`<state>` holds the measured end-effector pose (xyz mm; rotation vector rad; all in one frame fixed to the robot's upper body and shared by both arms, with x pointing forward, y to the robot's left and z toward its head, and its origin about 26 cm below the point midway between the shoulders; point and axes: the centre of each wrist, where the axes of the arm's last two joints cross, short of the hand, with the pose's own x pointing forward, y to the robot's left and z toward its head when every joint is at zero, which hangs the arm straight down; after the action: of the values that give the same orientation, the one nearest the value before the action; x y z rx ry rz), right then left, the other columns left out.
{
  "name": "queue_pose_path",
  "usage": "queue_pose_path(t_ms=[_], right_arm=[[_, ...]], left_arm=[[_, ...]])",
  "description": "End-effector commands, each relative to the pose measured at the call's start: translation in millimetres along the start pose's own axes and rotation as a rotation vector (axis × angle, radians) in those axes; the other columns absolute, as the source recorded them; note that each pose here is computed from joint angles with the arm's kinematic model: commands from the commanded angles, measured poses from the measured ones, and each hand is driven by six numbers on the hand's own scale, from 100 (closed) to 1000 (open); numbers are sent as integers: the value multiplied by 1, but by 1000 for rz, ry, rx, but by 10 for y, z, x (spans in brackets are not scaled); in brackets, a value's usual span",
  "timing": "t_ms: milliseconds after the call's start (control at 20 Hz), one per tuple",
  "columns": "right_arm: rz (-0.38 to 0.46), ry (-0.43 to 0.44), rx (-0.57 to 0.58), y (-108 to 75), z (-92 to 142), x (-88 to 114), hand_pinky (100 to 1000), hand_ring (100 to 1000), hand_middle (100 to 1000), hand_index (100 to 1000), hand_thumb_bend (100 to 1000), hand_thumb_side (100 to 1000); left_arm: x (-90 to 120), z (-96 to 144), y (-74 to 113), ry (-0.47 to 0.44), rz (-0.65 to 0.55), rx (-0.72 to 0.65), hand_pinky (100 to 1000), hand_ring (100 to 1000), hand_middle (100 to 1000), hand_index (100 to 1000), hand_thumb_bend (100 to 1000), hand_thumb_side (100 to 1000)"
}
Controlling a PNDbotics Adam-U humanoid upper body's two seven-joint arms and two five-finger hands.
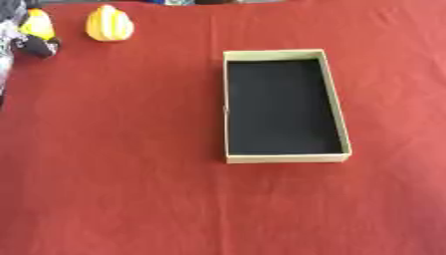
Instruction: Pick up objects on the table and place them in the box.
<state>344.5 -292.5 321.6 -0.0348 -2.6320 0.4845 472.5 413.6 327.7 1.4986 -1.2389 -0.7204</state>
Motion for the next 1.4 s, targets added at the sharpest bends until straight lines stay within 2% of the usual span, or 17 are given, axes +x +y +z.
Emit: queue_pose_path(t_ms=[50, 250, 400, 500, 700, 800, 1050, 1400], right_arm=[[13, -12, 6, -61, -31, 50, 948, 985, 790, 870, 100, 789], [3, -6, 3, -54, -20, 38, 949, 986, 790, 872, 100, 793], [1, 7, -2, -66, 12, 18, 950, 986, 790, 872, 100, 792], [-3, 15, -6, -68, 29, 4, 950, 986, 790, 872, 100, 791], [-9, 31, -7, -57, 65, -21, 950, 986, 789, 872, 100, 787], [-15, 35, -6, -42, 75, -28, 950, 984, 789, 872, 100, 783], [-28, 46, -2, 2, 103, -53, 949, 981, 789, 872, 100, 770], [-40, 52, -6, 44, 134, -71, 947, 976, 789, 872, 100, 755]], left_arm=[[-38, -14, 151, 12, -6, 68, 697, 710, 611, 714, 100, 100], [-21, -8, 139, 44, -41, 188, 607, 576, 447, 575, 100, 100], [23, 4, 156, 17, -36, 278, 596, 560, 429, 558, 100, 100], [92, 19, 205, -44, -29, 305, 598, 563, 427, 560, 100, 100], [297, 101, 367, -227, -28, 330, 598, 567, 434, 570, 100, 100], [465, 171, 422, -342, -39, 323, 601, 570, 440, 575, 100, 100], [1085, 482, 492, -687, -34, 279, 608, 574, 447, 578, 100, 100], [1900, 1164, 412, -1070, 126, 189, 614, 579, 435, 571, 100, 100]])
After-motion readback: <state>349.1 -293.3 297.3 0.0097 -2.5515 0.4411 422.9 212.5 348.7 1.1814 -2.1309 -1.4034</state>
